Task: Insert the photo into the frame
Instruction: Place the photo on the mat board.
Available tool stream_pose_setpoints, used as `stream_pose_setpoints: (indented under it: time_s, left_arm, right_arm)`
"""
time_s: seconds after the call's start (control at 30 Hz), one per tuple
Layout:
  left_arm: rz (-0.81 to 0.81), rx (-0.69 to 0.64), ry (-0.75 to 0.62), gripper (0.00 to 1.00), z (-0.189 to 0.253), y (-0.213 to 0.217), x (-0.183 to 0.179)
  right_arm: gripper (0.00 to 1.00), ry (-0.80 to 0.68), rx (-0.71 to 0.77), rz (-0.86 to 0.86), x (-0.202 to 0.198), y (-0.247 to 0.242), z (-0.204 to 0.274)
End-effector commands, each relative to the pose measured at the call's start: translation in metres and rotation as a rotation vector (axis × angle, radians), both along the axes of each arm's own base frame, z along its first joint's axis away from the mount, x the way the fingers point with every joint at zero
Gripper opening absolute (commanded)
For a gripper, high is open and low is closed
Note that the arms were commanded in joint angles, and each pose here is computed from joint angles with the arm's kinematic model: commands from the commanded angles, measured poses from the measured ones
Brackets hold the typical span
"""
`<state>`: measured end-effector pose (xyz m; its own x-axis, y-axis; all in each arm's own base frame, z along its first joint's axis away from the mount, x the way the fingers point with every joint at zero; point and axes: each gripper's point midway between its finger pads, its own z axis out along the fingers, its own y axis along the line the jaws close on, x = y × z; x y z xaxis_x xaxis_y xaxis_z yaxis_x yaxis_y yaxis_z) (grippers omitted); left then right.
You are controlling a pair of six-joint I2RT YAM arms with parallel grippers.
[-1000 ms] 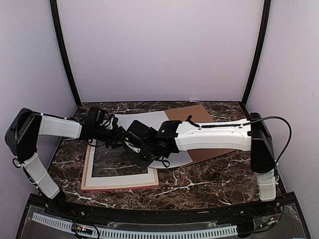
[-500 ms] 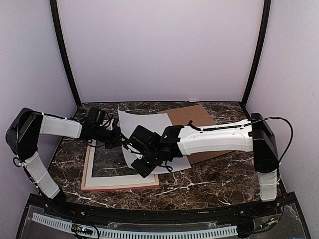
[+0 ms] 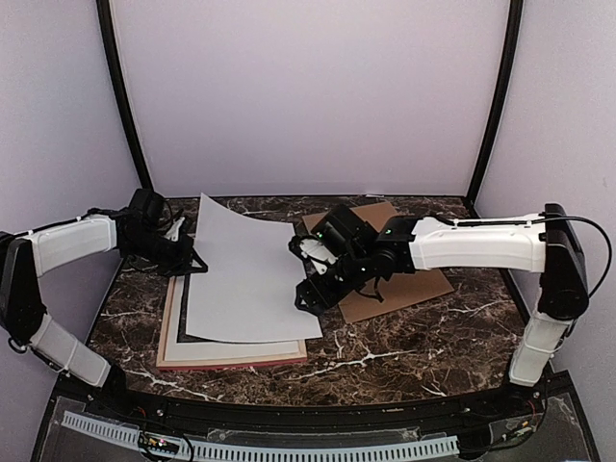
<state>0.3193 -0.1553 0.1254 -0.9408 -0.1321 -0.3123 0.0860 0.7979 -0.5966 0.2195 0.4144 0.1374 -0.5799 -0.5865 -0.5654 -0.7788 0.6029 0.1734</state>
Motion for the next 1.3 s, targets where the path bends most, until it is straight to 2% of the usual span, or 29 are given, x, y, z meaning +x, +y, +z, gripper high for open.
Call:
stream_pose_setpoints:
  time_s: [0.0,0.17,0.3,1.27]
  left_arm:
    - [-0.044,0.154,0.089,0.00,-0.011,0.033,-0.032]
    - [-0.056,0.260,0.138,0.00,-0.021,0.049,-0.038]
    - [-0.035,0.287,0.150,0.00,-0.025,0.054,-0.035]
    - [0.014,0.252,0.087,0.00,-0.030,0.047,0.002]
  right_arm:
    - [0.77,-0.002,-0.019,-0.045,0.019,-0.025,-0.012]
    - [0.77,0.021,-0.051,-0.112,0.039,-0.055,-0.033]
    - [0.77,0.025,-0.070,-0.142,0.047,-0.069,-0.041]
    - [0.76,0.046,-0.125,-0.191,0.051,-0.087,-0.069]
